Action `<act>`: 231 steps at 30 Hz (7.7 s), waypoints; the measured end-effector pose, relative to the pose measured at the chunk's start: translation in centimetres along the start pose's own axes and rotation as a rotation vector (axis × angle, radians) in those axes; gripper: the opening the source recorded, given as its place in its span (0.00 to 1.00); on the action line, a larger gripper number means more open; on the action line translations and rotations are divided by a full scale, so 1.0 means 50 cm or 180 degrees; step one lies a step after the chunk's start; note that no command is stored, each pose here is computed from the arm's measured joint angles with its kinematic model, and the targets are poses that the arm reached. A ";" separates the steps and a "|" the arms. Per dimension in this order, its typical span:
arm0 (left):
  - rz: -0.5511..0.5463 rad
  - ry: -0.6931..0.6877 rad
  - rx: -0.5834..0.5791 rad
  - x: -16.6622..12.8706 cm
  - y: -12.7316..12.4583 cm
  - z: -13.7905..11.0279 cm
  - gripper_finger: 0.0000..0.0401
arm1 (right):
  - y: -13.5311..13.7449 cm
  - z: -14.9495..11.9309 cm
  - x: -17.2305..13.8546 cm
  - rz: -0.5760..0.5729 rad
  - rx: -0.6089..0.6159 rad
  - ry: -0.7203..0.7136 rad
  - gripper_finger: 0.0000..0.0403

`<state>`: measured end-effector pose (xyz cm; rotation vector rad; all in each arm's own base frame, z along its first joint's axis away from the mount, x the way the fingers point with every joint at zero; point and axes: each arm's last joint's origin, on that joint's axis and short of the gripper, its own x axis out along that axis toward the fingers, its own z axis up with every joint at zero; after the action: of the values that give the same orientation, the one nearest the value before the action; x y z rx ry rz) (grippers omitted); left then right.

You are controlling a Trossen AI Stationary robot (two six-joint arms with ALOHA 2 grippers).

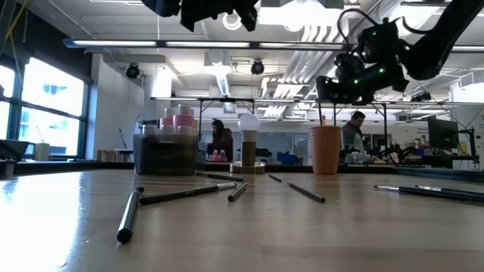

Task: Pick & Place Paint Supplies
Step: Put the silver paintbrush into the orange cup

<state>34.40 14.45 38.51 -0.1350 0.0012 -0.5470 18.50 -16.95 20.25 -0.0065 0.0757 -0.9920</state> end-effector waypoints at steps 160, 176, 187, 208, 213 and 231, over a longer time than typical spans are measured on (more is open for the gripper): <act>0.1511 0.0801 -0.0070 -0.019 -0.252 -0.328 0.26 | 0.133 0.078 -0.290 0.1818 0.0905 0.1192 0.19; 0.1261 0.0802 -0.0162 -0.019 -0.258 -0.326 0.26 | 0.191 0.135 -0.316 0.1151 0.0866 0.1681 0.01; 0.1260 0.0803 -0.0162 -0.019 -0.258 -0.326 0.26 | 0.213 0.037 -0.331 0.0473 0.1060 0.3294 0.01; 0.1255 0.0825 -0.0042 -0.019 -0.258 -0.326 0.26 | 0.283 -0.056 -0.342 0.0628 0.0480 0.4598 0.01; 0.1255 0.0826 -0.0043 -0.019 -0.258 -0.326 0.26 | 0.289 -0.067 -0.339 0.0661 0.0349 0.4601 0.02; 0.1339 0.0826 -0.0030 -0.019 -0.257 -0.326 0.26 | 0.319 -0.096 -0.327 0.0553 0.0547 0.4565 0.23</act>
<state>26.32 2.03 23.97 -0.0690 0.2794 -0.1413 22.62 5.58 15.80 0.8595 1.2754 -0.6545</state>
